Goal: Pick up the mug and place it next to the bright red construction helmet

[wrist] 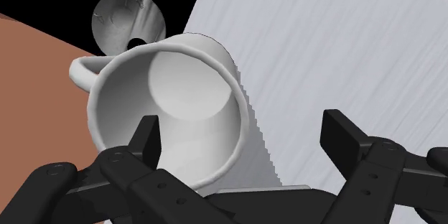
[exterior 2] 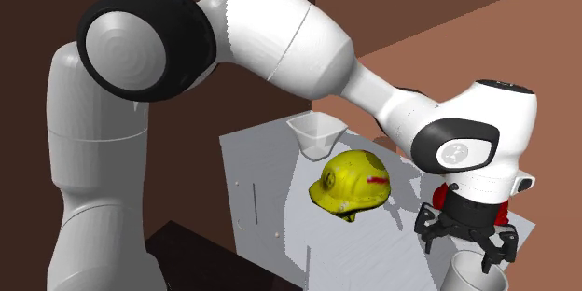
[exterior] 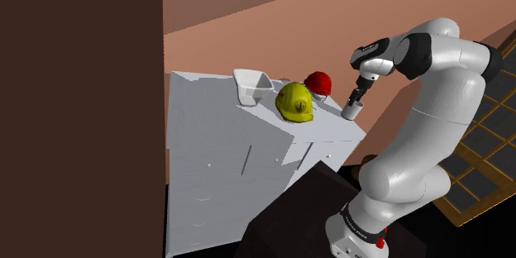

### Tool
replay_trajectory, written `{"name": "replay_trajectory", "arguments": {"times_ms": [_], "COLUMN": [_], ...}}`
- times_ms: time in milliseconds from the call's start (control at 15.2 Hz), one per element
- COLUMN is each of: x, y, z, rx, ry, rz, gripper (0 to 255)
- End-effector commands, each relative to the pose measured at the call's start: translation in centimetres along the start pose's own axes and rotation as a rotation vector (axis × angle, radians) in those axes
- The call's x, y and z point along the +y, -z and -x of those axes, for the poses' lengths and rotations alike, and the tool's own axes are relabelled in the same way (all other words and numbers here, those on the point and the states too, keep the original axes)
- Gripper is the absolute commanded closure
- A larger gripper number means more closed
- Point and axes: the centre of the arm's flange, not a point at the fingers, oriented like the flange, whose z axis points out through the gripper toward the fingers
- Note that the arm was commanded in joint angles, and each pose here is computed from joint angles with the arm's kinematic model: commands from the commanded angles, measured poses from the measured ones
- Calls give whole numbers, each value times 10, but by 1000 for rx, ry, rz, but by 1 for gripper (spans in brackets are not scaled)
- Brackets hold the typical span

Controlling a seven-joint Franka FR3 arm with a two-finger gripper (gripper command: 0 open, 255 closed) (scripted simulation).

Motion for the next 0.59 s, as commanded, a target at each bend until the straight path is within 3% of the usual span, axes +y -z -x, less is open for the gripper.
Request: {"name": "replay_trajectory", "arguments": {"times_ms": [0,528], "x": [-1,-1], "y": [24,34], "z": [0,0], "rx": [0,0], "ry": [0,0], "rz": [0,0], "gripper": [0,0]}}
